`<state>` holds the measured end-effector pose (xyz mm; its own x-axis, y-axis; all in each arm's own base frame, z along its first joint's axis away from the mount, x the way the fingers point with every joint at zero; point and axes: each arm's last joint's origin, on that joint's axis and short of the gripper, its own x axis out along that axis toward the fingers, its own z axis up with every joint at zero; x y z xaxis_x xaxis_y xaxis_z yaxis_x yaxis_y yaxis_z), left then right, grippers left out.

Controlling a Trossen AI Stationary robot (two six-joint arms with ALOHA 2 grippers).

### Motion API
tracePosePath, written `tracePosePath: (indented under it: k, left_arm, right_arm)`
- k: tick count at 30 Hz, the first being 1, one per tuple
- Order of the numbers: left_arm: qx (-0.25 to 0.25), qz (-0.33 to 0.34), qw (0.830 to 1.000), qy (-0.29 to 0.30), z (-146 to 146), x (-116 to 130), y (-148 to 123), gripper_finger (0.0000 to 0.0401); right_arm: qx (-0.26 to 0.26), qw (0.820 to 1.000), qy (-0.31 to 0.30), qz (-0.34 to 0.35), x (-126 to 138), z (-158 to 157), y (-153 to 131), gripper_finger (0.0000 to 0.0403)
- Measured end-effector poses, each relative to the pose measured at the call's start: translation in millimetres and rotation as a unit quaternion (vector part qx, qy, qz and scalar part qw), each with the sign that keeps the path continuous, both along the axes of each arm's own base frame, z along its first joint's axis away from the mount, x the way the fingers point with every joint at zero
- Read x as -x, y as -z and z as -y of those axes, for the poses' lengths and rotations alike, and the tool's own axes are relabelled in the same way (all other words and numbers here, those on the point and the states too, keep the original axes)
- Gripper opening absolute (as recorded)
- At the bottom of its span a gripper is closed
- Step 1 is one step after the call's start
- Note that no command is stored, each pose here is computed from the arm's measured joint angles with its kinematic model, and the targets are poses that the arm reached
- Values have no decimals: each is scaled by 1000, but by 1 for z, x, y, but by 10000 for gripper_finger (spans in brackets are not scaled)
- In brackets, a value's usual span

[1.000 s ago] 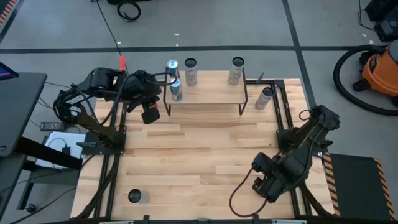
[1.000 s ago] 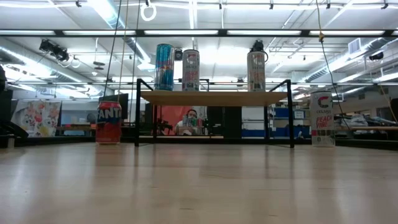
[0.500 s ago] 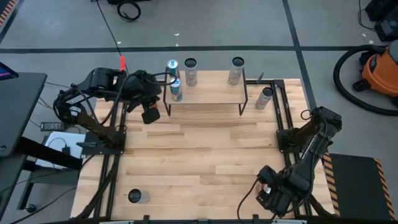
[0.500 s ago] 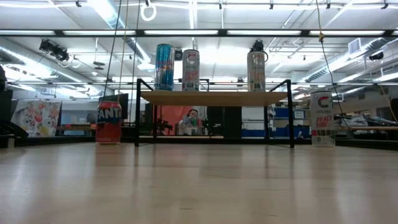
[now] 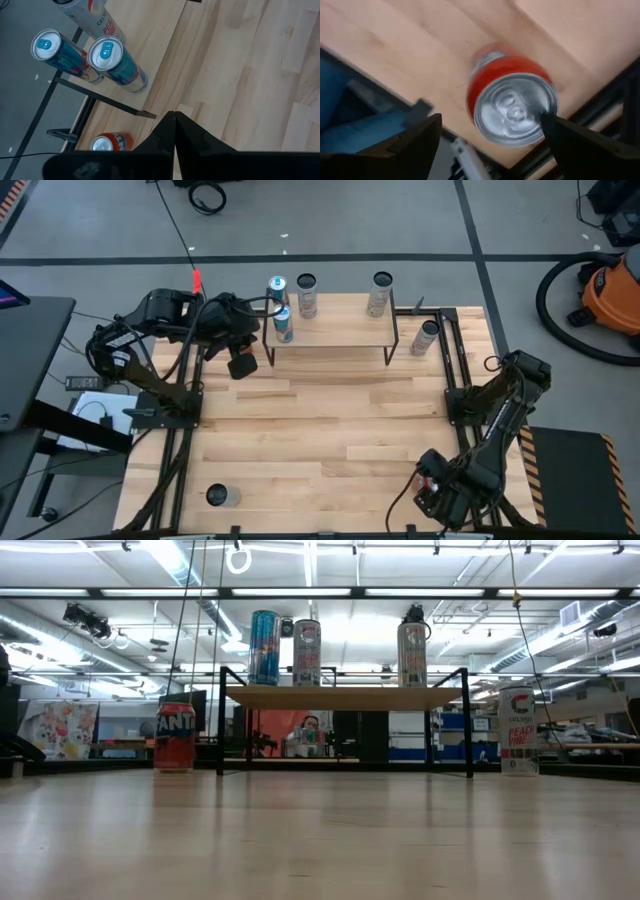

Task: Place canned beverage on shelf
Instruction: Put the bottom orange soda can on the shelf

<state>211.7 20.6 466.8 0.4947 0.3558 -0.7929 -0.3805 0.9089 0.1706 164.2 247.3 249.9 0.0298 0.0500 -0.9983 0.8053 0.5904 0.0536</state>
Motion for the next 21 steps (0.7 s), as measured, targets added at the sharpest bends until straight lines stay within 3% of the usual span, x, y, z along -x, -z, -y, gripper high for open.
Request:
tracePosePath:
  k: [7,14,21]
  left_arm:
    - [0,2,1000,0,0,0,0,9]
    - [-1,5,1000,0,0,-1,-1,9]
    - [-6,15,1000,7,0,-3,-2,9]
  right_arm:
    - [3,1000,-2,15,-1,-1,-2,354]
    - [-8,997,-13,77,-9,-9,-26,354]
    - [22,999,-1,32,-2,-1,-27,354]
